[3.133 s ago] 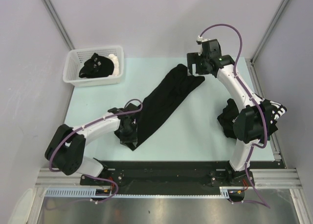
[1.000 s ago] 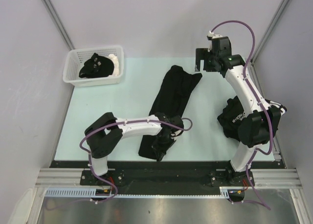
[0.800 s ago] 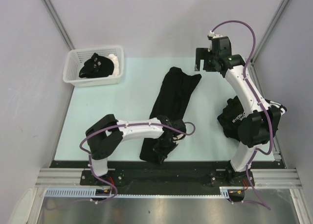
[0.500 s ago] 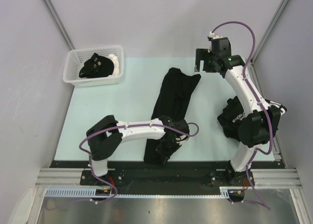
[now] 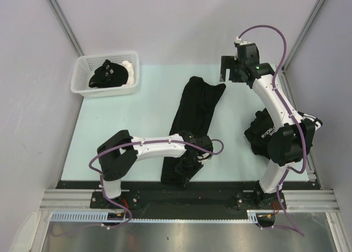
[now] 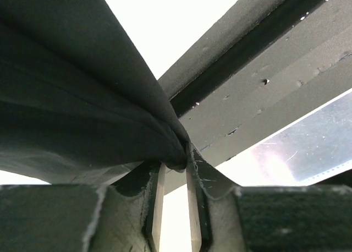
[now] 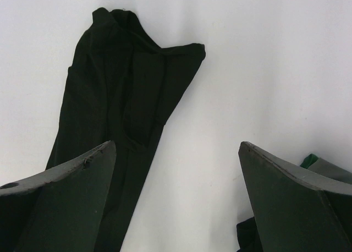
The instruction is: Fold and stack the t-shirts
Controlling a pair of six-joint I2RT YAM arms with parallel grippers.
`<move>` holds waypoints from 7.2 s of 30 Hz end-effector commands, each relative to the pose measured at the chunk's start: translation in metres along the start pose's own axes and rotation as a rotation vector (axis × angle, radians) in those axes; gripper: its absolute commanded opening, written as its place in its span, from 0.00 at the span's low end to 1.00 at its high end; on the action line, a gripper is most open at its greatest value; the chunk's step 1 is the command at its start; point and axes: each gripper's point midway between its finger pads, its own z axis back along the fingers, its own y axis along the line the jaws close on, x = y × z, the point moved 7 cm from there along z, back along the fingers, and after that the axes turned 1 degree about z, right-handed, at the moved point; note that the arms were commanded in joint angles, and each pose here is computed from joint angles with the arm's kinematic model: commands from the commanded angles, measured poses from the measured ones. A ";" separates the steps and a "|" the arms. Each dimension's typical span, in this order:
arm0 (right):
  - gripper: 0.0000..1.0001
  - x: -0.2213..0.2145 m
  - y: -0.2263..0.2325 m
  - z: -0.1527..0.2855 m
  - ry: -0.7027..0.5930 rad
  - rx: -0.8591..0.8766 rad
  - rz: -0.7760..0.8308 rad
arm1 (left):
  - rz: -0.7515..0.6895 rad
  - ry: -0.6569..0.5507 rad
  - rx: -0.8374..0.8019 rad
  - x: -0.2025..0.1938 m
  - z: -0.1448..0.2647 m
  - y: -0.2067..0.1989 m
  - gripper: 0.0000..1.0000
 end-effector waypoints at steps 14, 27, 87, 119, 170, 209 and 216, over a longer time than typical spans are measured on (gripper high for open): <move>1.00 0.005 -0.009 -0.037 -0.023 -0.113 -0.046 | -0.038 -0.127 -0.033 0.013 0.060 -0.025 0.35; 1.00 -0.018 -0.016 -0.098 0.071 0.052 -0.143 | 0.174 -0.422 0.112 0.033 0.129 0.023 0.42; 0.24 -0.057 -0.009 -0.260 0.128 0.243 -0.190 | 0.560 -0.685 0.257 0.010 0.191 0.090 0.55; 0.09 -0.027 0.071 -0.305 -0.128 0.649 -0.325 | 0.655 -0.575 0.203 -0.007 0.165 0.086 0.55; 1.00 -0.063 0.064 0.014 0.042 -0.078 0.148 | 0.486 -0.572 -0.139 -0.031 0.042 0.085 0.56; 1.00 -0.045 0.032 0.076 -0.028 -0.061 0.091 | 0.499 -0.444 -0.220 -0.023 -0.025 0.079 0.50; 1.00 -0.048 0.033 0.070 -0.014 -0.057 0.087 | 0.493 -0.421 -0.209 -0.028 -0.027 0.073 0.29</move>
